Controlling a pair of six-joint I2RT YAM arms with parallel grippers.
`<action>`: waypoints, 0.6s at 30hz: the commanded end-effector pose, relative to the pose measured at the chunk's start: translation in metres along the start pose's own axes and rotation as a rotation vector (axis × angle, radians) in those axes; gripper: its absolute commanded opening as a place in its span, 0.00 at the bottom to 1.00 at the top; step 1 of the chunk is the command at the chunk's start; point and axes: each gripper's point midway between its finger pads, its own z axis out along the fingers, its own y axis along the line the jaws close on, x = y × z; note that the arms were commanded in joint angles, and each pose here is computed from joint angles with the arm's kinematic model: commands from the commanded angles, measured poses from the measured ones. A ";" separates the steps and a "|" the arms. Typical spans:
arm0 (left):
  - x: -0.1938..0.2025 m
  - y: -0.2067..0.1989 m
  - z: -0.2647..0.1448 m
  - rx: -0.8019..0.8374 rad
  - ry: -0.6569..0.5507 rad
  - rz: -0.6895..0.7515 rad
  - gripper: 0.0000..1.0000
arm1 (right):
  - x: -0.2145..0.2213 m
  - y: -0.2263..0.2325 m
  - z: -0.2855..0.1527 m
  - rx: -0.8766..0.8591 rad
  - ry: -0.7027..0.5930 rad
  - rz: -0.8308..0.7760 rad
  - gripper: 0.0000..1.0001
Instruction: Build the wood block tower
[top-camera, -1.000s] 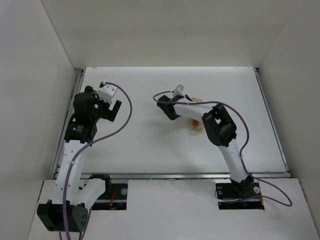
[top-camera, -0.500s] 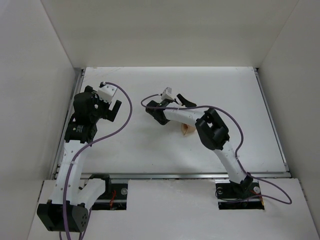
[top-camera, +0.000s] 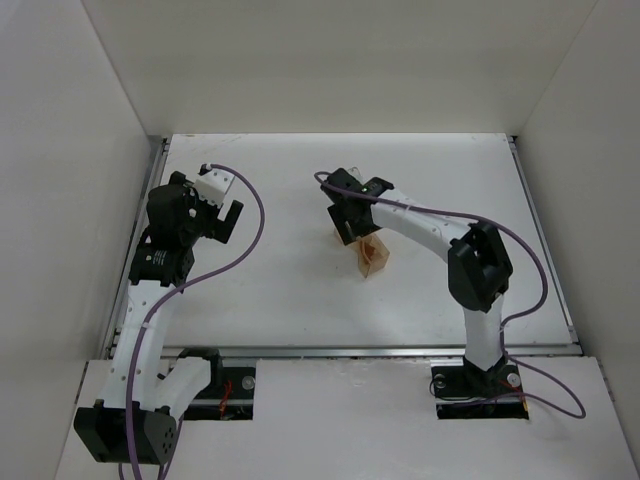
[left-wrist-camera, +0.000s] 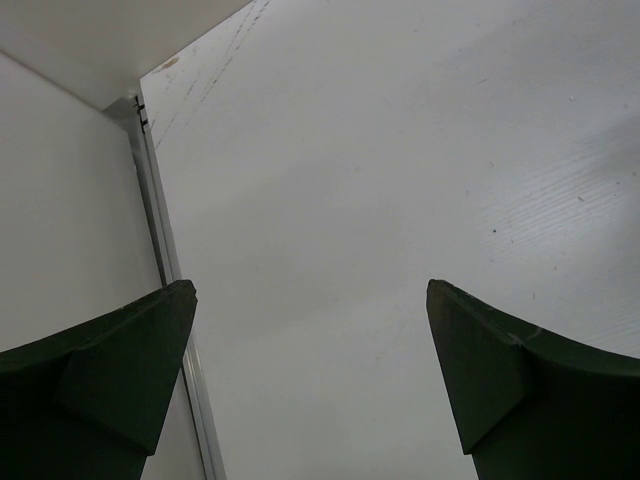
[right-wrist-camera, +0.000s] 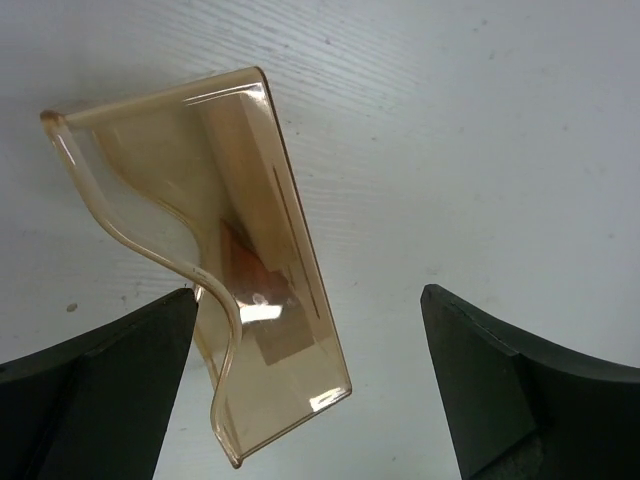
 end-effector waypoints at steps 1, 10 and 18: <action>-0.004 -0.003 -0.001 0.009 -0.028 0.011 1.00 | -0.004 0.020 0.004 -0.215 0.014 0.006 1.00; 0.000 -0.004 -0.003 0.009 -0.028 0.021 1.00 | -0.006 0.011 0.017 -0.345 -0.001 0.017 1.00; -0.002 -0.004 -0.005 0.009 -0.028 0.021 1.00 | -0.019 0.030 0.013 -0.450 -0.060 0.037 0.73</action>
